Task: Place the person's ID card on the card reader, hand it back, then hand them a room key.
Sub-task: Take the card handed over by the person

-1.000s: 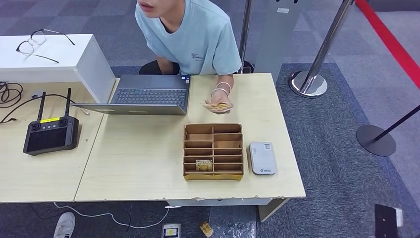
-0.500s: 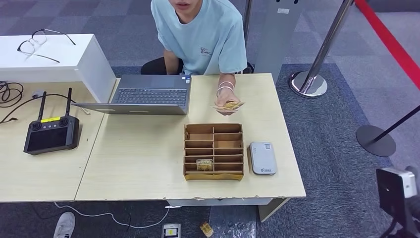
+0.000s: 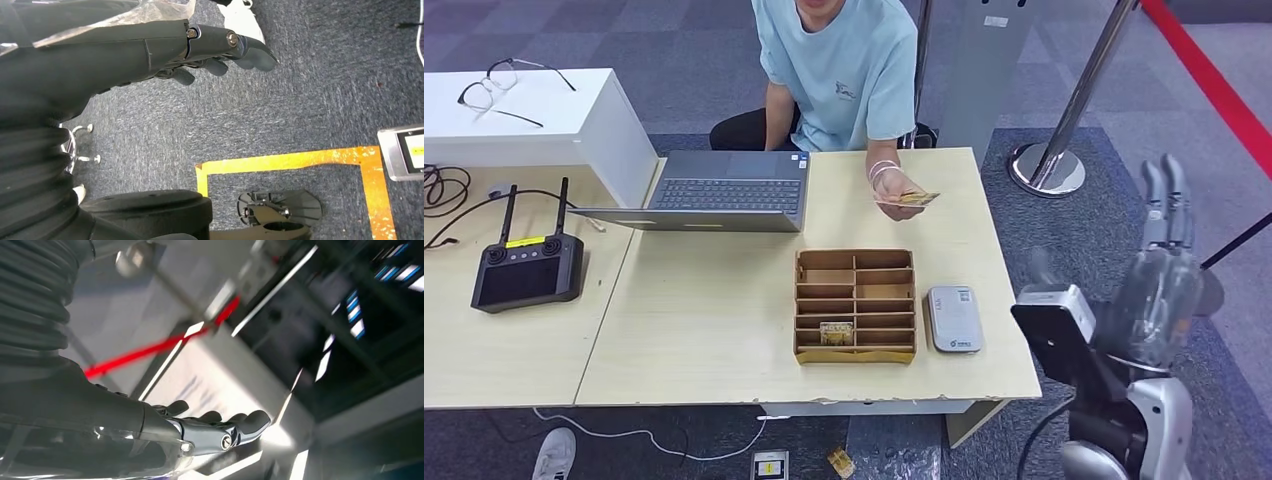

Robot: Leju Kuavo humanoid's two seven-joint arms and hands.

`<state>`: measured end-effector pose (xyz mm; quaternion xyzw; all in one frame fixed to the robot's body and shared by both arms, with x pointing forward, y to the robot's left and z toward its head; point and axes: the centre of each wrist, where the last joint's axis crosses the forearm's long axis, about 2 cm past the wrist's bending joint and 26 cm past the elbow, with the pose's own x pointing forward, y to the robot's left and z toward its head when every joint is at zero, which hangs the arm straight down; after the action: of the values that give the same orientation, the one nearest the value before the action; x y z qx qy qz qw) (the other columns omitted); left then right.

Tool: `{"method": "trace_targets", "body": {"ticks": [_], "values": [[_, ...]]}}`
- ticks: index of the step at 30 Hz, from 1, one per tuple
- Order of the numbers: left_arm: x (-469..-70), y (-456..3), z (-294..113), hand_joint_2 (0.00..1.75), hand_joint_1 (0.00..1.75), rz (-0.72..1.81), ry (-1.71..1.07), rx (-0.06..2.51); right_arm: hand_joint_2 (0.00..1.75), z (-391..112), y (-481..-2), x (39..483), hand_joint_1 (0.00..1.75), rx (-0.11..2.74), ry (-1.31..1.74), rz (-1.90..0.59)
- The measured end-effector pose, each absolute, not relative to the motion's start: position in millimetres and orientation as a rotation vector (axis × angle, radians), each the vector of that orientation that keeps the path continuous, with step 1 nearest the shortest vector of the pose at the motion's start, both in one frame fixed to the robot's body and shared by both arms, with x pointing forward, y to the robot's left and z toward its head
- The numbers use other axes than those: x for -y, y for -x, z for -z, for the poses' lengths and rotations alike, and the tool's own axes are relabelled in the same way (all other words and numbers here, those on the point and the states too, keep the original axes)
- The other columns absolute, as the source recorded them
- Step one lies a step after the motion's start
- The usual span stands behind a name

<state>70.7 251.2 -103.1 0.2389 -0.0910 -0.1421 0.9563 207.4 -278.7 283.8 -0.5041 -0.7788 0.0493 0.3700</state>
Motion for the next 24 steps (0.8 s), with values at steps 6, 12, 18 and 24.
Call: {"method": "trace_targets", "body": {"ticks": [6, 12, 18, 24], "values": [[-249, -71, 103, 1.75, 0.00, 0.308, -0.481, 0.197, 1.75, -272, -219, 252, 0.00, 2.065, 1.085, -0.275], [-249, -72, 103, 1.75, 0.00, 0.337, -0.483, 0.210, 1.75, -250, -235, 234, 0.00, 2.055, 1.005, -0.417], [-248, -71, 103, 1.75, 0.00, 0.350, -0.483, 0.214, 1.75, -234, -243, 224, 0.13, 2.017, 0.980, -0.501], [-248, -72, 103, 1.75, 0.00, 0.369, -0.480, 0.215, 1.75, -214, -253, 221, 0.55, 1.938, 0.938, -0.543]]}}
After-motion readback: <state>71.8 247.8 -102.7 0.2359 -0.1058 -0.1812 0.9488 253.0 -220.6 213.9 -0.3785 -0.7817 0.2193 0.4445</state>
